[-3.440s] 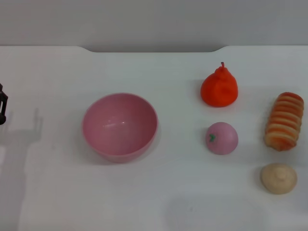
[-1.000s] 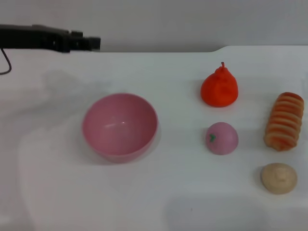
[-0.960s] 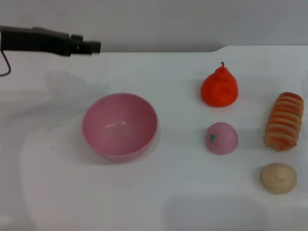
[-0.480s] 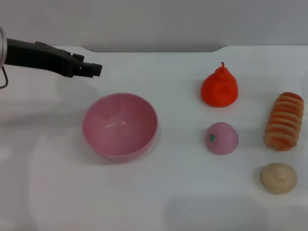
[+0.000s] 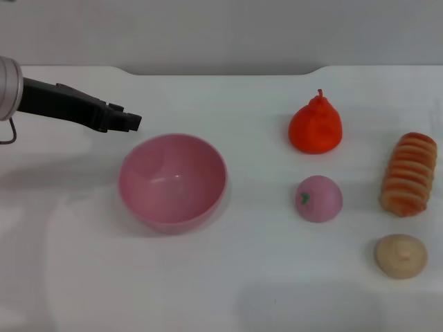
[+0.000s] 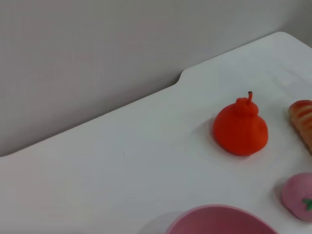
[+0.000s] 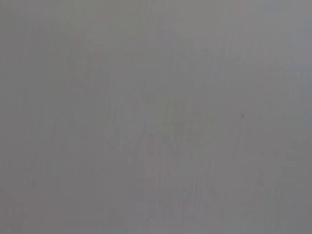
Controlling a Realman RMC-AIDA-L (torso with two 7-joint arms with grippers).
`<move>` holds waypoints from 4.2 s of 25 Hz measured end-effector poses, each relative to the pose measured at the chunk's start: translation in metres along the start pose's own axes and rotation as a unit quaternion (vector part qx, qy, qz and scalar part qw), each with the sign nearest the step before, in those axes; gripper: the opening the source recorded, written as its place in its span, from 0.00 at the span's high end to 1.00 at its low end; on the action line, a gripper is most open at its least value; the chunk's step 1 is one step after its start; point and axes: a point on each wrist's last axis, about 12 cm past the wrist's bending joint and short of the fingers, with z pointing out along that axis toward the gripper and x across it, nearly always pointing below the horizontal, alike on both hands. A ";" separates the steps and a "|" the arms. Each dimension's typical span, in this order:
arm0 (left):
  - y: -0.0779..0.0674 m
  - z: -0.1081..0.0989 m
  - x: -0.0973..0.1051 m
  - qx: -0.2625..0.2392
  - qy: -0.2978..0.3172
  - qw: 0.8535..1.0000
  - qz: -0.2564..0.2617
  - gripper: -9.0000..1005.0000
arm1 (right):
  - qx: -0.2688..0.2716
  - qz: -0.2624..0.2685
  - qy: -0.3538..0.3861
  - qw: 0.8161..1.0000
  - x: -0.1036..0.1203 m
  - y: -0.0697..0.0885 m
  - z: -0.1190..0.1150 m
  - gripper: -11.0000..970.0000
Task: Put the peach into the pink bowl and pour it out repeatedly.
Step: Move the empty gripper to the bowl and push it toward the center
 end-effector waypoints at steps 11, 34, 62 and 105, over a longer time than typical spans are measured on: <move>0.004 0.004 0.001 -0.011 0.002 1.000 -0.012 0.59 | 0.001 -0.001 0.002 1.000 0.001 -0.001 -0.001 0.41; 0.020 0.037 0.021 -0.018 0.026 0.997 -0.064 0.32 | -0.003 -0.003 0.003 1.000 0.003 0.000 -0.003 0.41; 0.027 0.064 0.038 -0.026 0.040 0.995 -0.090 0.32 | -0.028 -0.021 -0.006 0.999 -0.001 0.006 -0.001 0.41; 0.010 0.086 0.015 -0.065 0.149 0.985 -0.051 0.33 | -0.032 -0.027 -0.002 0.999 0.003 0.002 -0.005 0.42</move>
